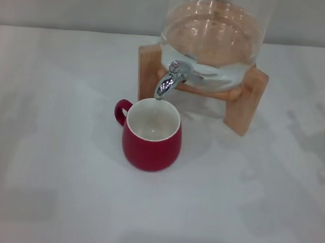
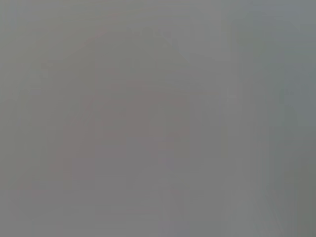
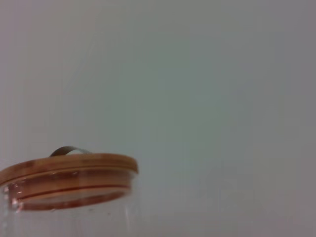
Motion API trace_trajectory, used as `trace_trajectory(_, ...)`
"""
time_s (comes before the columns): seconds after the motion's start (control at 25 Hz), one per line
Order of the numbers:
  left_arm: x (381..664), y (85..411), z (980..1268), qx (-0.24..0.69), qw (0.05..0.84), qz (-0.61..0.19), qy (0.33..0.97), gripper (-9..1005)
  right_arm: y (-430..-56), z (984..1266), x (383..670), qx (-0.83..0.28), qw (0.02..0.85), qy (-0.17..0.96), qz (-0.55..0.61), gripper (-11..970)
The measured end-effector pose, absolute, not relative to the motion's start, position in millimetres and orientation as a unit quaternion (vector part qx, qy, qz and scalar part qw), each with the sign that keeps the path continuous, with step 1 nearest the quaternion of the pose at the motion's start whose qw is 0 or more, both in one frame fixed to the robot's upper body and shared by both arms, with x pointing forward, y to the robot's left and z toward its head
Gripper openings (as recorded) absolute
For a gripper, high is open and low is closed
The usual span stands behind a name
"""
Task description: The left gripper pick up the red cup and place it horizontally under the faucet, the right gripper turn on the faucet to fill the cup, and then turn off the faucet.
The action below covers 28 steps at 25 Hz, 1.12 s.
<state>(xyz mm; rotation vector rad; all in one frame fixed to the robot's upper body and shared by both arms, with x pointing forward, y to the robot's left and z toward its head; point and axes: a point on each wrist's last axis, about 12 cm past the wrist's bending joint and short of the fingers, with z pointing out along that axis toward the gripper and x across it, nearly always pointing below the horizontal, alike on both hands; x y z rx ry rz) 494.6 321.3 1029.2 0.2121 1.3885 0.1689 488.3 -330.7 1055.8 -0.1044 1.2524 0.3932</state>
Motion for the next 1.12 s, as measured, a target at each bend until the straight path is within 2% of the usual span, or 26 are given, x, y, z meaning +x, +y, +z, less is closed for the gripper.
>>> trace_trajectory(0.44, 489, 325, 1027, 0.086, 0.759, 0.084, 0.640, 427, -303, 1047, 483, -0.095, 0.750, 0.601, 0.259, 793)
trace_trajectory(1.12, 487, 323, 1024, 0.093, 0.753, 0.080, 0.646, 427, -256, 1045, 494, -0.153, 0.696, 0.617, 0.334, 793)
